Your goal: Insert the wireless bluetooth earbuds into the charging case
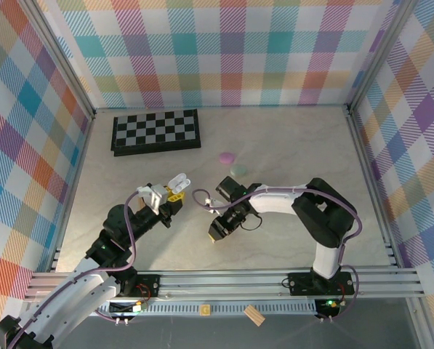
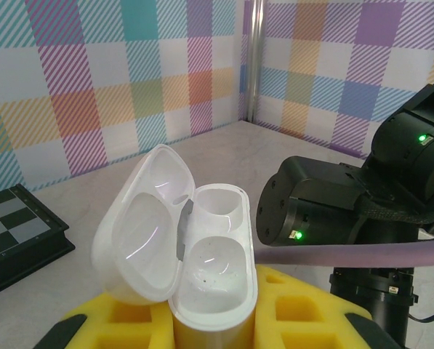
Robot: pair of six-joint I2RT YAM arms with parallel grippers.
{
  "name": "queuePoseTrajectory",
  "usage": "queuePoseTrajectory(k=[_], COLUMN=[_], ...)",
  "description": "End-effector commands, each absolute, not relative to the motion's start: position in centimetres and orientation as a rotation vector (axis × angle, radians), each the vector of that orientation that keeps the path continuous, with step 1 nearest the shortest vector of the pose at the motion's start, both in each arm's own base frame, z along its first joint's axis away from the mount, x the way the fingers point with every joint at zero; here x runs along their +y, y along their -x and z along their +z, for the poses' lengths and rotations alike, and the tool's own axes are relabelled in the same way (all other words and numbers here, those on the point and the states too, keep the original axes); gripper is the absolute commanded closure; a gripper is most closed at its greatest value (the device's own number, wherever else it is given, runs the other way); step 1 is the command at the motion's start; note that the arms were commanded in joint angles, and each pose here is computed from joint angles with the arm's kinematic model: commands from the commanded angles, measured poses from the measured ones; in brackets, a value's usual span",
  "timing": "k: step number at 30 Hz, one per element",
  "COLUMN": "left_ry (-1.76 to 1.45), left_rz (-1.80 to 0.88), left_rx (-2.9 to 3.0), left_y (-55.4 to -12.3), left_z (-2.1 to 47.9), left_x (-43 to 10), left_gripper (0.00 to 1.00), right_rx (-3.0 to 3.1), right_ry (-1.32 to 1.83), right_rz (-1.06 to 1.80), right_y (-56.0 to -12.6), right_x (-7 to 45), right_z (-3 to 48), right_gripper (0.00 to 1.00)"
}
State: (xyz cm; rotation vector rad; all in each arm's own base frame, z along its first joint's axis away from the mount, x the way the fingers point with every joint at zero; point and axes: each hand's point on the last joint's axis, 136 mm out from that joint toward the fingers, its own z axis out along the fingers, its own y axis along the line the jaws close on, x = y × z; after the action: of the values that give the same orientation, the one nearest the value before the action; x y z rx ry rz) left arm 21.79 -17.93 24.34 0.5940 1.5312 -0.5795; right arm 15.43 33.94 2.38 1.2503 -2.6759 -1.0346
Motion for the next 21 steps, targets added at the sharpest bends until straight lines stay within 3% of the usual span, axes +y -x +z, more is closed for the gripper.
queuePoseTrajectory(k=[1, 10, 13, 21], left_ry=[-0.588, -0.585, -0.585, -0.580], left_rz=[-0.580, -0.580, -0.579, -0.581], left_rx=[1.473, 1.468, 1.469, 1.479], left_y=[-21.7, -21.7, -21.7, -22.0], left_z=[26.4, 26.6, 26.6, 26.5], left_x=[-17.8, -17.8, -17.8, -17.9], left_gripper=[0.91, 0.91, 0.91, 0.91], right_rx=[-2.653, -2.689, -2.724, -2.889], right_ry=[-1.331, -1.385, -1.387, -1.442], right_rz=[-0.972, -0.882, -0.857, -0.870], right_y=[-14.3, -14.6, -15.1, -17.2], right_x=[32.7, 32.3, 32.3, 32.5], right_z=[2.2, 1.2, 1.2, 3.3], right_gripper=[0.63, 0.69, 0.77, 0.80])
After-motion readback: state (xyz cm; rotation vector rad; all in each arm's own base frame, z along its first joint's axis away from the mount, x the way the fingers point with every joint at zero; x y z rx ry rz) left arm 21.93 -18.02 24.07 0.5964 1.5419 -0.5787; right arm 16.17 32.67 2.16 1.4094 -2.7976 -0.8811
